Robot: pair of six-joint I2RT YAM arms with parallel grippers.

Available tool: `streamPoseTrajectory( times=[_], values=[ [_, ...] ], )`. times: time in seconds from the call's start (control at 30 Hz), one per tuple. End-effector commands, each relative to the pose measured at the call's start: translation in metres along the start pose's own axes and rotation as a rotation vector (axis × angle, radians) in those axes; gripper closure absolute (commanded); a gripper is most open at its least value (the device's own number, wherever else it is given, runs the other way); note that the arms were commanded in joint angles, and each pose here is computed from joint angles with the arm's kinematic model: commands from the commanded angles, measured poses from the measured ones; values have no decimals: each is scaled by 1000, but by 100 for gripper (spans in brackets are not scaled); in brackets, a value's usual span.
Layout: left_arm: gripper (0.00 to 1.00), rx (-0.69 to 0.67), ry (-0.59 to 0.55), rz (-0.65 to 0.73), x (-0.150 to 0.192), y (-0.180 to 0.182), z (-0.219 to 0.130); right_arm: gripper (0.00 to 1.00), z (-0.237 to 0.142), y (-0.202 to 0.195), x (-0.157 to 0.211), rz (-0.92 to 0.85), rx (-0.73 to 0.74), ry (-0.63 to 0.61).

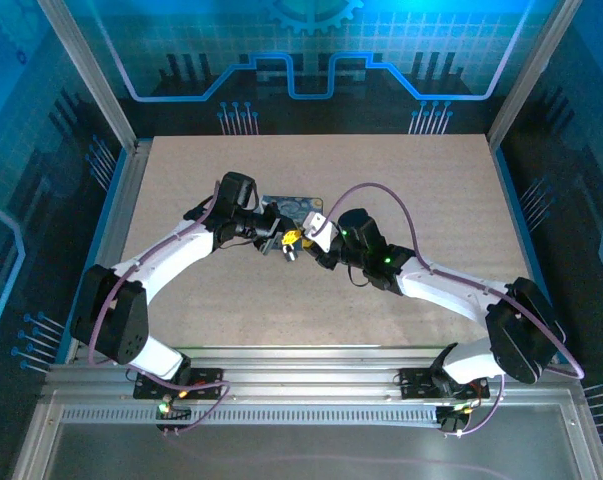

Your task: Unlock the padlock with the key

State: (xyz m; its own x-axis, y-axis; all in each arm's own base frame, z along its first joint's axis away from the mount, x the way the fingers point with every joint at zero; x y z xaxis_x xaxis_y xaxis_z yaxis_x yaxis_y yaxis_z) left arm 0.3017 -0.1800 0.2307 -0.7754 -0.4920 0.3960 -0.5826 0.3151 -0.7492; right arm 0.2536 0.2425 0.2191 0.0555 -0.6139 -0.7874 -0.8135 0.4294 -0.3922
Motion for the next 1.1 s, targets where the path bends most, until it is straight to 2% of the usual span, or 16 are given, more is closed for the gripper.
streamPoseTrajectory(
  times=[0.0,0.27,0.37,0.4,0.47,0.57,0.67,0.87,1.07],
  values=[
    [100,26,16,4,7,-7,-8,84,2,-8,-14,-8,53,-48],
    [100,34,16,-9,6,-5,-8,100,1,-6,-16,0,18,-52],
    [97,31,10,-10,5,-4,-7,100,-2,-5,-23,14,-27,-69],
    [94,30,6,-7,5,-3,-7,100,-4,-5,-24,25,-49,-71],
    [83,29,-8,2,4,-4,-9,100,-6,-5,-21,62,-102,-70],
    [66,17,-49,38,0,-6,-17,100,-12,-7,-14,154,-208,-78],
    [59,-11,-118,107,-3,-9,-31,100,-16,-13,-4,259,-303,-64],
    [56,-81,-219,226,-9,-7,-45,100,-19,-31,14,511,-455,-41],
    [55,-112,-260,270,-11,3,-47,100,-19,-47,24,726,-557,-137]
  ],
)
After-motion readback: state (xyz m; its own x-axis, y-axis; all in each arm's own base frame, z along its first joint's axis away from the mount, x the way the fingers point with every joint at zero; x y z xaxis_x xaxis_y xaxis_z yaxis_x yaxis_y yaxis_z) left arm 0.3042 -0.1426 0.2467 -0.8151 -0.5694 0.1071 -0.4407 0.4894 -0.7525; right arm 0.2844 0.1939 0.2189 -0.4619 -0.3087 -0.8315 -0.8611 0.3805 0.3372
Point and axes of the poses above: each hand's point on the last joint's axis, 136 mm out from that joint toward the fingers, its own z axis out along the fingers, its own y axis along the line the jaws close on, x = y × z, the point moved 9 cm from there along -z, back along the fingers, and after that the axes turned 10 degrees about -z, right-handed, at the moved point
